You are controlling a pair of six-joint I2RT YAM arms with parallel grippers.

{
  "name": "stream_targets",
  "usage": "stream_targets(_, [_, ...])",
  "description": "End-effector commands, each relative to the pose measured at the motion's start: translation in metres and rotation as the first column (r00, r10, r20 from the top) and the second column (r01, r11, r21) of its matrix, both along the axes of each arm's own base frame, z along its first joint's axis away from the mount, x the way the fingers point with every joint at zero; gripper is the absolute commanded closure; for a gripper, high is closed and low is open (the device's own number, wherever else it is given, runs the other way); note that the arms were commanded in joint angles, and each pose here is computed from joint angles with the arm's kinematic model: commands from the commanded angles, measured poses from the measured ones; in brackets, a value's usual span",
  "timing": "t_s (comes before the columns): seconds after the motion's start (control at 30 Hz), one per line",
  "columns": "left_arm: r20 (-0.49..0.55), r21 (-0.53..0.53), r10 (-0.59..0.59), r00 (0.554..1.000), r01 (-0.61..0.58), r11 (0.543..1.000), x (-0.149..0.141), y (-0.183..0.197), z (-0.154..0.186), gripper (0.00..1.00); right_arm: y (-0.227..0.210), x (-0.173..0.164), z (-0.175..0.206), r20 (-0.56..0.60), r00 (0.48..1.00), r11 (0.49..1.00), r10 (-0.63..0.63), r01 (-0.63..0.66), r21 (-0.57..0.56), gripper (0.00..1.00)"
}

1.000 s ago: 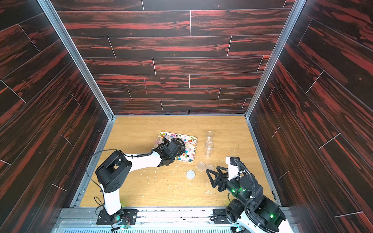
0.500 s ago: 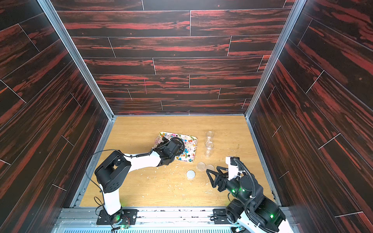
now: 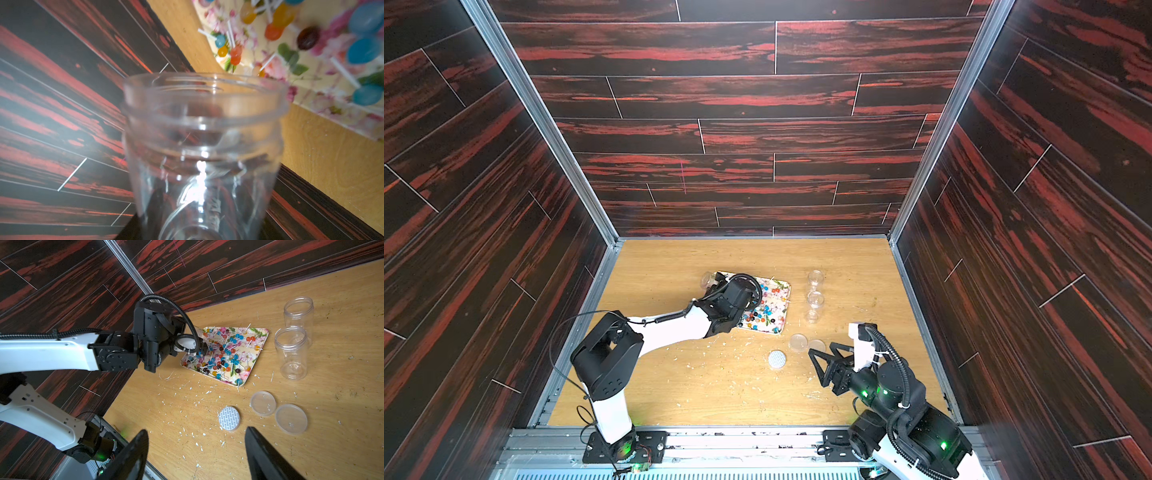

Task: Pour the candies out of the jar
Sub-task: 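Pour the candies out of the jar onto the tray.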

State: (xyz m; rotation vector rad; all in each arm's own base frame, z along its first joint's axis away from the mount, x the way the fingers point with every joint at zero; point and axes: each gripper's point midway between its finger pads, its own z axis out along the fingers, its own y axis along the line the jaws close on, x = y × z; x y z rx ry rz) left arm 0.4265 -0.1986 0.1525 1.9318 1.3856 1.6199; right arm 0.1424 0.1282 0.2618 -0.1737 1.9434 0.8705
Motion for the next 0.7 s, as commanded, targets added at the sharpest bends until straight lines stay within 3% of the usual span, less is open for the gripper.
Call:
stream_targets(0.0, [-0.009,0.018,0.004,1.000,-0.004,1.000,-0.006,0.008,-0.005,0.53,-0.003,-0.002,0.000,-0.002,1.000,1.000,-0.002,0.002,0.002,0.24])
stream_targets(0.13, [-0.016,0.014,0.017,1.000,-0.016,1.000,-0.007,0.010,-0.016,0.53,-0.003,-0.003,0.001,-0.002,1.000,1.000,-0.004,0.004,0.003,0.24])
stream_targets(0.33, [0.077,-0.058,0.014,0.997,-0.010,0.998,0.011,-0.006,0.046,0.53,-0.004,-0.002,0.000,-0.004,1.000,1.000,-0.008,0.008,-0.001,0.24])
stream_targets(0.4, [0.091,-0.076,0.016,0.996,-0.009,0.997,0.012,-0.008,0.053,0.53,-0.004,-0.002,0.000,-0.003,1.000,1.000,-0.010,0.010,0.000,0.24])
stream_targets(0.57, [0.015,-0.006,0.023,1.000,-0.023,1.000,-0.004,0.008,0.000,0.53,-0.005,-0.002,0.000,-0.003,1.000,1.000,-0.015,0.015,0.002,0.24])
stream_targets(0.67, [0.012,0.001,0.021,1.000,-0.021,1.000,-0.005,0.009,-0.004,0.53,-0.005,-0.002,0.001,0.000,1.000,1.000,-0.015,0.015,0.003,0.24])
